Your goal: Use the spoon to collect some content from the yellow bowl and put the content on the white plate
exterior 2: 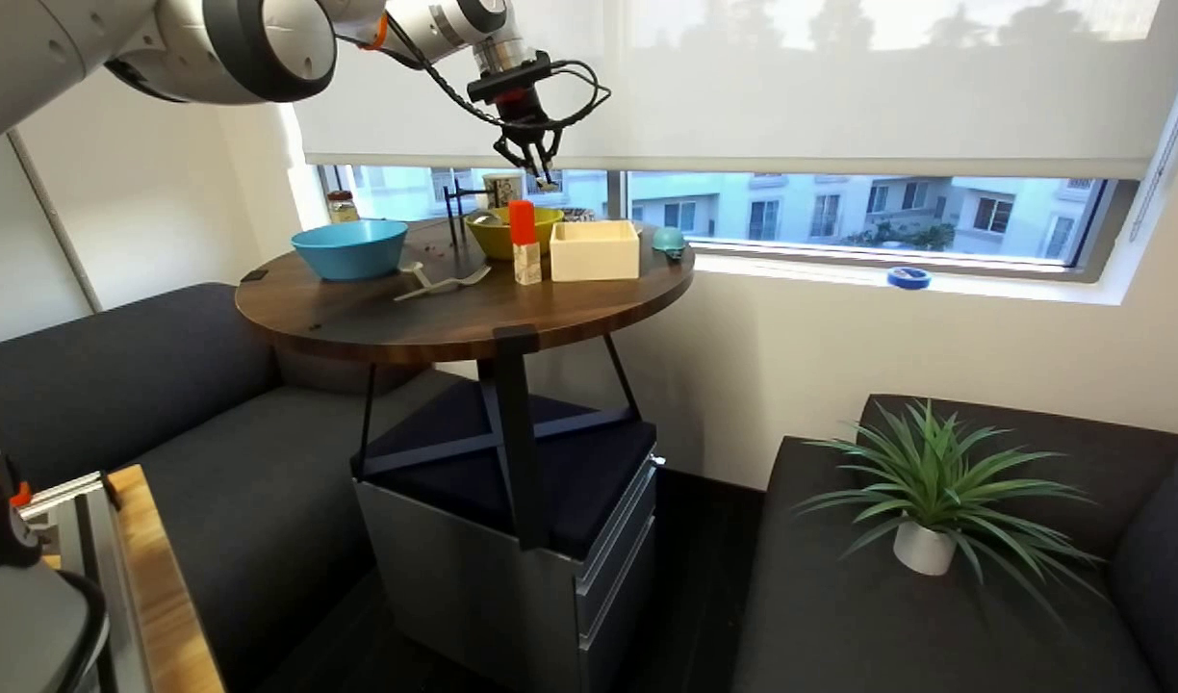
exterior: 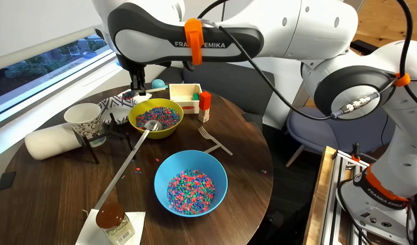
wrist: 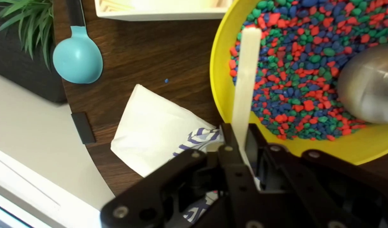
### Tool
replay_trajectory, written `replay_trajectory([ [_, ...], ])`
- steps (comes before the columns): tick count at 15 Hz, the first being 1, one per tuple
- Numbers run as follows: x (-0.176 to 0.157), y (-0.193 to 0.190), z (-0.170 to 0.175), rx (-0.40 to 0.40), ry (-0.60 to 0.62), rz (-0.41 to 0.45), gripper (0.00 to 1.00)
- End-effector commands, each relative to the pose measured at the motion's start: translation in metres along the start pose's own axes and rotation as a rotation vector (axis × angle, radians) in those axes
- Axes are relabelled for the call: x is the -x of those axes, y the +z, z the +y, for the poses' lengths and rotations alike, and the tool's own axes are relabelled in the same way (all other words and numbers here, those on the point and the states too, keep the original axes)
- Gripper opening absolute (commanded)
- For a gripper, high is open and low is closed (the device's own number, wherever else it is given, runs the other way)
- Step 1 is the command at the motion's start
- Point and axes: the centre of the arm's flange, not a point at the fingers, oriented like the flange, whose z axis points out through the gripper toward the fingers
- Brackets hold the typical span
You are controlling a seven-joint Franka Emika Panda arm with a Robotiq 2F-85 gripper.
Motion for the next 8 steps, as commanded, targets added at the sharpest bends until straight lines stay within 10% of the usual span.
replay_trajectory([
  [1, -0.004, -0.001, 0.003, 0.004, 0.006, -0.006, 0.04],
  [8, -0.026, -0.001, 0.01, 0.074, 0.001, -0.073, 0.04],
])
